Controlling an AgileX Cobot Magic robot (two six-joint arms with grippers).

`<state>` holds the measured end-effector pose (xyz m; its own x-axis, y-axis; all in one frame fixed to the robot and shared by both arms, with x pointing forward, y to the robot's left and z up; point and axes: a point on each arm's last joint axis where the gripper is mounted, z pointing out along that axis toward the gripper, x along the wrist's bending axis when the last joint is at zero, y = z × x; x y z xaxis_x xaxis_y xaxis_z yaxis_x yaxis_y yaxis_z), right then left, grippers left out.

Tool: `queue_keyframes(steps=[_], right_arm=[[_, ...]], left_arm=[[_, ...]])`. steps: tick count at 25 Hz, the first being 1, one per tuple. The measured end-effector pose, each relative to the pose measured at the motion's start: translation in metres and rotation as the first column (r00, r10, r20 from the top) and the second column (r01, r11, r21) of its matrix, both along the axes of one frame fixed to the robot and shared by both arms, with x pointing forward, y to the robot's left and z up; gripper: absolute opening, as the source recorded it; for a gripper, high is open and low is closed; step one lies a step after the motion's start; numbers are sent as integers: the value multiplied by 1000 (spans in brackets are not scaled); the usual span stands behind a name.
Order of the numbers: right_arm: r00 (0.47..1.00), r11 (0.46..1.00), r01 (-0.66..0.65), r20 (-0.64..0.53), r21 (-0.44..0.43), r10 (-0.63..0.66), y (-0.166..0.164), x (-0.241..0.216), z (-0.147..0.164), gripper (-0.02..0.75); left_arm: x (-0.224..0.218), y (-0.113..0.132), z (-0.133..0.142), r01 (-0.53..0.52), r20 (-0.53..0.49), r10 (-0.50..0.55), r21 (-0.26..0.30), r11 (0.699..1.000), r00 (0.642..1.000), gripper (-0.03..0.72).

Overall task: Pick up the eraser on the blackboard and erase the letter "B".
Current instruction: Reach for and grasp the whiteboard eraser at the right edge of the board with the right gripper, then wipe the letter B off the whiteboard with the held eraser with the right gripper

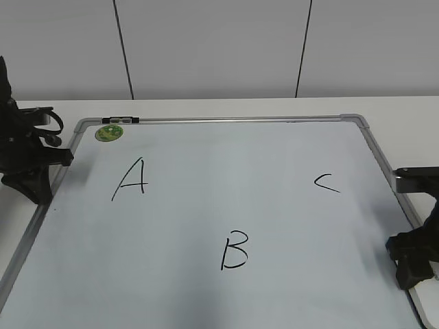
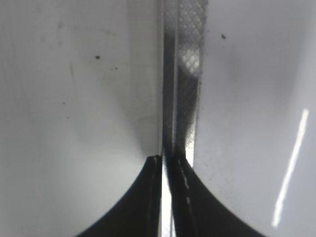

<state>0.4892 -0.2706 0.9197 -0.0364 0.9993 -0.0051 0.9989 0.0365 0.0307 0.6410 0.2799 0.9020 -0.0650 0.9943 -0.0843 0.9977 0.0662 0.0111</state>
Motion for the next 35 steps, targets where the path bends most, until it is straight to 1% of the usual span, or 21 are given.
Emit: queue_keyframes(steps=[6,9,13,15,17,21,28,35], right_arm=[[1000,1000,4,0,2,-4,0,0,0,524],[1000,1000,24,-18,20,-24,2,2,4,524],[1000,998,15,-22,56,-14,8,18,25,524],[1000,998,-9,8,66,9,15,30,42,524],[999,996,-49,22,70,48,26,41,55,524],[990,988,-139,15,62,139,54,57,66,524],[972,971,-231,-17,53,232,90,78,62,524],[933,934,-355,-38,49,357,146,77,47,524]], left_arm=[[0,0,0,0,0,0,0,1000,1000,36],[0,0,0,0,0,0,0,1000,1000,37],[0,0,0,0,0,0,0,1000,1000,37],[0,0,0,0,-1,0,0,1000,1000,37],[0,0,0,-1,0,1,-2,1000,1000,37],[0,0,0,-1,-2,1,-2,1000,1000,37],[0,0,0,-1,-2,1,-2,1000,1000,38],[0,0,0,-1,-2,1,-2,1000,1000,38]])
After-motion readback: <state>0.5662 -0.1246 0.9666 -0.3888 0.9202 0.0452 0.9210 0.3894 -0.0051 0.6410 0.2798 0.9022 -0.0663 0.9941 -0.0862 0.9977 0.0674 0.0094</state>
